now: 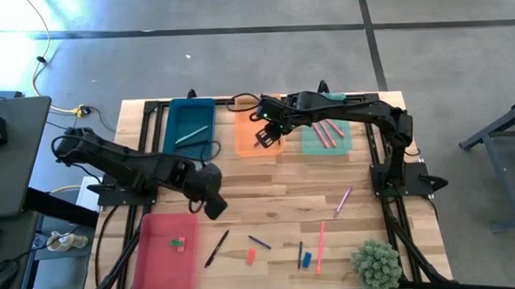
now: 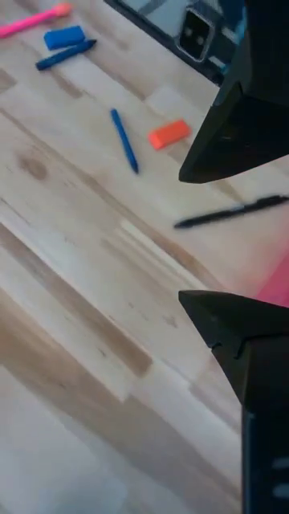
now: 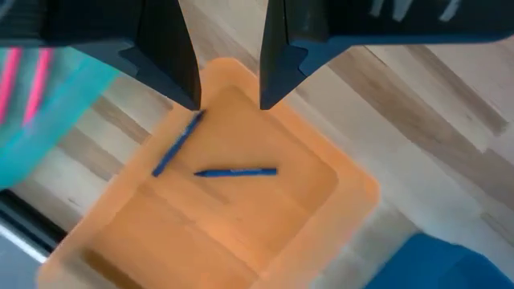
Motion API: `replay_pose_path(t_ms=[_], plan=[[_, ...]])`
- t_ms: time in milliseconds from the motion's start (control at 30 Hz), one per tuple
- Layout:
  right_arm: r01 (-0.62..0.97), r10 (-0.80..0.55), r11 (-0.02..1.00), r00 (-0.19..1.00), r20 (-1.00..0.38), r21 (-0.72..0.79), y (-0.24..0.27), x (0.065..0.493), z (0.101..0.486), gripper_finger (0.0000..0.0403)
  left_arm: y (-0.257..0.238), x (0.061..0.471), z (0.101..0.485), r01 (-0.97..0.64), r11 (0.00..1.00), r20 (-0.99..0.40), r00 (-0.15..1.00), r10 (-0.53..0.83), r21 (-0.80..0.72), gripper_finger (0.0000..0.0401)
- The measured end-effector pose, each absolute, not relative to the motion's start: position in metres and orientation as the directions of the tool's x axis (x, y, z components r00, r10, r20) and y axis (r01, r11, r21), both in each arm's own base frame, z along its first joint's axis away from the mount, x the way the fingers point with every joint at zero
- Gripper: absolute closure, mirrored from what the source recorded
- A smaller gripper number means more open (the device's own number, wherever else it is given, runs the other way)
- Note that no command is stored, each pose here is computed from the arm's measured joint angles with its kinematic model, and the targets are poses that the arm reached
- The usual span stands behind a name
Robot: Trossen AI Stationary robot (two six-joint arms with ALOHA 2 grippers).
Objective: Sort crayons/erasers/pens/pencils in bins
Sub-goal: Put the black pen into the blue bin
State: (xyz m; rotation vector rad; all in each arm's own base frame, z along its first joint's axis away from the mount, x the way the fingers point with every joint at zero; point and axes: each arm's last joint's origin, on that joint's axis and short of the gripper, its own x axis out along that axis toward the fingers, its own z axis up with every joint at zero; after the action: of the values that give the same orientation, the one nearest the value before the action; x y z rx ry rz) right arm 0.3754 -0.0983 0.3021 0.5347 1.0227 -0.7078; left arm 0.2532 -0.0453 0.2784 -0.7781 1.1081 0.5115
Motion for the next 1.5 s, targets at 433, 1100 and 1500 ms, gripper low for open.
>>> replay_pose_path(t_ms=[433, 1100, 1500], plan=[[0.739, -0.383, 0.672, 0.280, -0.880, -0.057, -0.100, 0.367, 0.332, 0.0282, -0.088, 0.276, 0.235, -0.792, 0.570, -0.961, 0.275, 0.012, -0.219, 0.0181], [0.732, -0.407, 0.679, 0.312, -0.858, -0.056, -0.100, 0.368, 0.344, 0.0282, -0.107, 0.297, 0.176, -0.760, 0.644, -0.994, 0.110, 0.000, -0.084, 0.0181], [0.735, -0.409, 0.676, 0.317, -0.856, -0.051, -0.100, 0.368, 0.344, 0.0282, -0.120, 0.318, 0.176, -0.701, 0.699, -0.988, 0.141, -0.055, -0.139, 0.0186]])
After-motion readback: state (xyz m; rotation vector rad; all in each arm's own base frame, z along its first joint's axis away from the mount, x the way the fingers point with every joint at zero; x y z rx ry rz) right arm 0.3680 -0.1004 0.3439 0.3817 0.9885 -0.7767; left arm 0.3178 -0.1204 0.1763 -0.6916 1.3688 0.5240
